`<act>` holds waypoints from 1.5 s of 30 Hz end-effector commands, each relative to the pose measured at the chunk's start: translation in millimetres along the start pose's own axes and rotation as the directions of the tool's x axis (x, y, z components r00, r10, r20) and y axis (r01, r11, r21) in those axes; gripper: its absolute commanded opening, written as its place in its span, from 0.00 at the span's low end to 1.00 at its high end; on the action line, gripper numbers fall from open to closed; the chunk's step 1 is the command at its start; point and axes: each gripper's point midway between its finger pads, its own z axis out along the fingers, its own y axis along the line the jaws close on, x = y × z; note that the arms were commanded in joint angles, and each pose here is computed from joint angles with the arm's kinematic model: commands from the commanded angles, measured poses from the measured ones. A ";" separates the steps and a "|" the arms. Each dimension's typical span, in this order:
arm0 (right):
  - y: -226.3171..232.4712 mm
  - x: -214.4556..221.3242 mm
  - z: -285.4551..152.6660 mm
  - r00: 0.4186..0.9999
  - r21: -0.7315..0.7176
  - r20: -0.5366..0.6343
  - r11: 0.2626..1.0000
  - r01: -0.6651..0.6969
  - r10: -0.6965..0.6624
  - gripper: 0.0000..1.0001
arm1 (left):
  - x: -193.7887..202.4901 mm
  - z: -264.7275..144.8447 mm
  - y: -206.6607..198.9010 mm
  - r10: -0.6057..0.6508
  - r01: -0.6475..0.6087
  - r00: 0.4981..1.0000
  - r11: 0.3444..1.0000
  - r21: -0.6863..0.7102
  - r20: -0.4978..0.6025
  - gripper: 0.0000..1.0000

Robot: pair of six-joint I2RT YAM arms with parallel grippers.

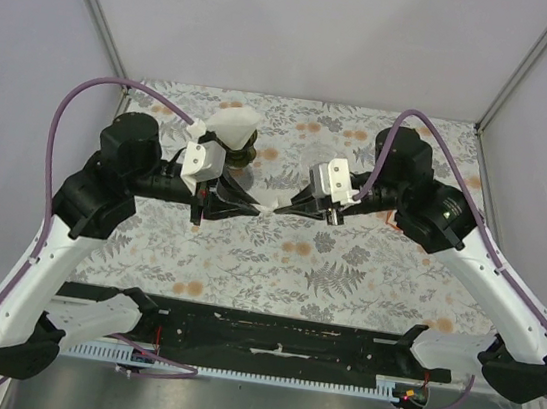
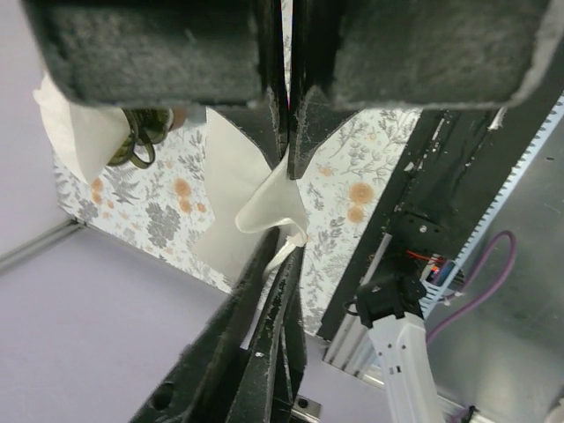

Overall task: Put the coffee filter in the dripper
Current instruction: Pick up the coffee filter from the center of the board.

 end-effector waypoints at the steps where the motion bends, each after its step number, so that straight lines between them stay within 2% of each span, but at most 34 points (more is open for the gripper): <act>1: -20.2 -7.6 -10.1 0.995 0.107 -0.054 0.990 0.088 -0.082 0.00 | -12.6 -3.8 -13.9 0.008 -0.011 0.998 0.999 0.045 0.057 0.06; 2: -25.7 -5.3 -12.2 0.994 0.138 -0.074 0.986 0.095 -0.085 0.00 | -12.6 -4.8 -13.9 0.014 -0.017 0.998 0.999 0.040 0.057 0.02; 6: -36.8 2.1 -22.8 0.986 0.225 -0.133 0.965 0.132 -0.104 0.00 | -14.4 -9.0 -14.2 0.057 -0.059 0.996 0.998 0.019 0.063 0.02; 14: -41.3 15.4 -38.7 0.971 0.307 -0.212 0.935 0.177 -0.114 0.00 | -17.6 -16.3 -2.6 0.130 -0.127 0.990 0.990 -0.062 0.047 0.02; 15: -41.0 14.7 -40.5 0.970 0.312 -0.214 0.932 0.182 -0.117 0.00 | -17.1 -16.8 -3.4 0.131 -0.128 0.990 0.990 -0.060 0.044 0.06; 18: -36.5 16.7 -43.5 0.966 0.308 -0.224 0.931 0.195 -0.128 0.00 | -17.6 -17.5 -5.3 0.132 -0.130 0.990 0.990 -0.051 0.043 0.32; 19: -33.4 17.1 -42.9 0.966 0.296 -0.223 0.935 0.194 -0.130 0.00 | -18.1 -17.6 -5.2 0.131 -0.129 0.990 0.990 -0.051 0.043 0.38; 24: -16.3 14.2 -35.9 0.971 0.186 -0.203 0.969 0.163 -0.124 0.00 | -28.4 -14.7 2.0 0.149 -0.146 0.988 0.988 -0.054 0.047 0.51; 29: -16.7 19.9 -27.9 0.972 0.139 -0.217 0.982 0.124 -0.092 0.00 | -36.7 -4.4 0.7 0.166 -0.166 0.985 0.986 0.005 0.045 0.55; 33: -17.6 18.2 -25.3 0.973 0.128 -0.210 0.984 0.125 -0.096 0.00 | -25.9 7.0 -5.9 0.174 -0.174 0.985 0.981 0.081 0.004 0.57; 45: -12.6 16.8 -23.1 0.975 0.104 -0.197 0.987 0.123 -0.101 0.00 | -26.2 22.7 9.8 0.199 -0.198 0.980 0.979 0.058 -0.024 0.58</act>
